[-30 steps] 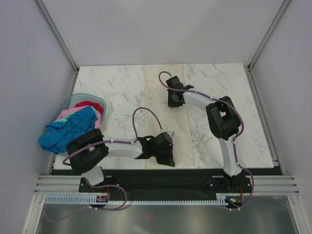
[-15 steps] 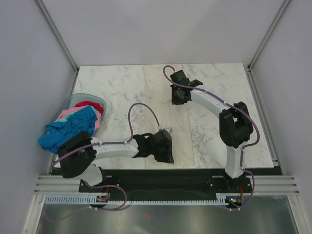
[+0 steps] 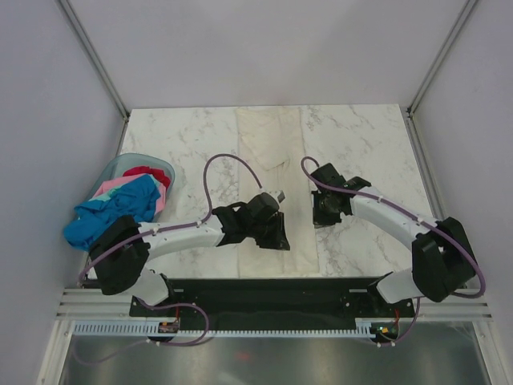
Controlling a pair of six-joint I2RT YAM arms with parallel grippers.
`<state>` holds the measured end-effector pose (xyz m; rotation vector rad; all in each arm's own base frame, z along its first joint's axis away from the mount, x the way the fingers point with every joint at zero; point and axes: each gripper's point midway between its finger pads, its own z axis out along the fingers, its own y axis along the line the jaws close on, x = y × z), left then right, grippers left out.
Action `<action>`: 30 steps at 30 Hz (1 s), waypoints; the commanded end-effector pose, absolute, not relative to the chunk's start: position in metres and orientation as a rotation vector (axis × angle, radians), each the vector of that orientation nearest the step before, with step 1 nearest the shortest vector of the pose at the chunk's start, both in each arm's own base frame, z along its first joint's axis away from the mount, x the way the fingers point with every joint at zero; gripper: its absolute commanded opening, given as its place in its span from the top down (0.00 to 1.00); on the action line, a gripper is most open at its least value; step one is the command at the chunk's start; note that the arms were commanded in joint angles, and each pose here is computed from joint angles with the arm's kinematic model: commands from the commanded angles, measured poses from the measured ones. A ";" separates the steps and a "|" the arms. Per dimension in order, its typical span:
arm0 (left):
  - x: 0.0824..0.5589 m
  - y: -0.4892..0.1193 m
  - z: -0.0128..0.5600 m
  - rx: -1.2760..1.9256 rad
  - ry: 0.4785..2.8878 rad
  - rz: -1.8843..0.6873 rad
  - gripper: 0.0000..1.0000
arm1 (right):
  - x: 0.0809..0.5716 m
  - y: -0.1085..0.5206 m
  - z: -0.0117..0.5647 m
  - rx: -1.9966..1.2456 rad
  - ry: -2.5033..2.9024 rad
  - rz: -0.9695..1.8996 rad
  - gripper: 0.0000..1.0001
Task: Fold and stack the t-shirts
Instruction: Fold the tshirt
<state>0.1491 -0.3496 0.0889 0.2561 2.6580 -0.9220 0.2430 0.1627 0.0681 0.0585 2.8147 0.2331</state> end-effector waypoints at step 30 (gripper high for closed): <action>0.128 -0.358 0.006 0.330 2.864 -0.884 0.79 | 0.135 0.166 0.010 0.114 2.890 0.479 1.00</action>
